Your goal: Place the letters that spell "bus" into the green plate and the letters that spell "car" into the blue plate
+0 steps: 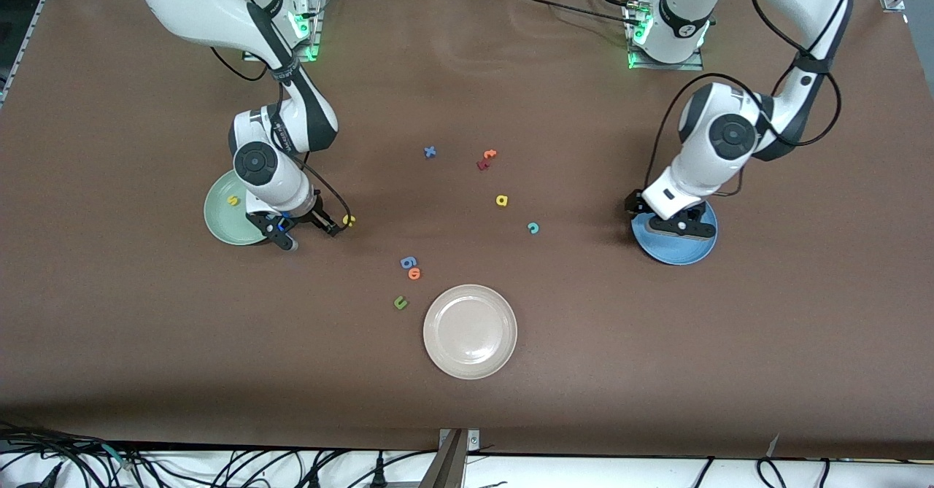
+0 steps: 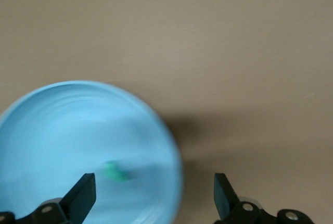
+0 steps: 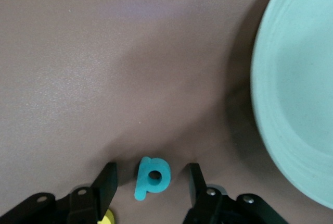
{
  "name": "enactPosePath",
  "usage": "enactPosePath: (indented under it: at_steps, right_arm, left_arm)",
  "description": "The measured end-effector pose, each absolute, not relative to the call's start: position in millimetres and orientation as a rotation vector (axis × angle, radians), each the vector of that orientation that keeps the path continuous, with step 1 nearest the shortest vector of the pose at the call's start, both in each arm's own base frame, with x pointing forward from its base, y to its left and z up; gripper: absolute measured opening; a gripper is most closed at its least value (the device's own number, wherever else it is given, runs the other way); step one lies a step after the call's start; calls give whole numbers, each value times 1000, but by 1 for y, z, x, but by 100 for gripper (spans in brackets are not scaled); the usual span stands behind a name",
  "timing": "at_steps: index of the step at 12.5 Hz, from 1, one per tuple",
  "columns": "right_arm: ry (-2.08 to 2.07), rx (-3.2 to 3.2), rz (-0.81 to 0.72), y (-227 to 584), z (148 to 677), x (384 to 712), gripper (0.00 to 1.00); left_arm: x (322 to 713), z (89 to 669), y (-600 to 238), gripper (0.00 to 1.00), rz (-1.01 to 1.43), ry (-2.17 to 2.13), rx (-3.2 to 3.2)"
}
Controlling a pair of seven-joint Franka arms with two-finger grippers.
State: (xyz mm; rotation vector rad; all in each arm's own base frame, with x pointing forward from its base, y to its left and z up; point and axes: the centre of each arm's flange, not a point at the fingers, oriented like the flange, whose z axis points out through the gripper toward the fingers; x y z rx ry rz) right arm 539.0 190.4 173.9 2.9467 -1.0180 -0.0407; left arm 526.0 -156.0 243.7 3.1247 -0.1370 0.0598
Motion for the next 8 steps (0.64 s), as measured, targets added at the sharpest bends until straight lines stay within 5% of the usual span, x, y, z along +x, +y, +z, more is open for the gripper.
enactPosePath:
  at_steps: [3,8]
  right_arm:
    - [-1019,2951,-31,191,178,540,30]
    - [-1009,2934,-69,191,183,542,28]
  left_arm:
    - [523,242,-225,100,68,10,3096]
    - [533,221,-315,100,-18,383,3053]
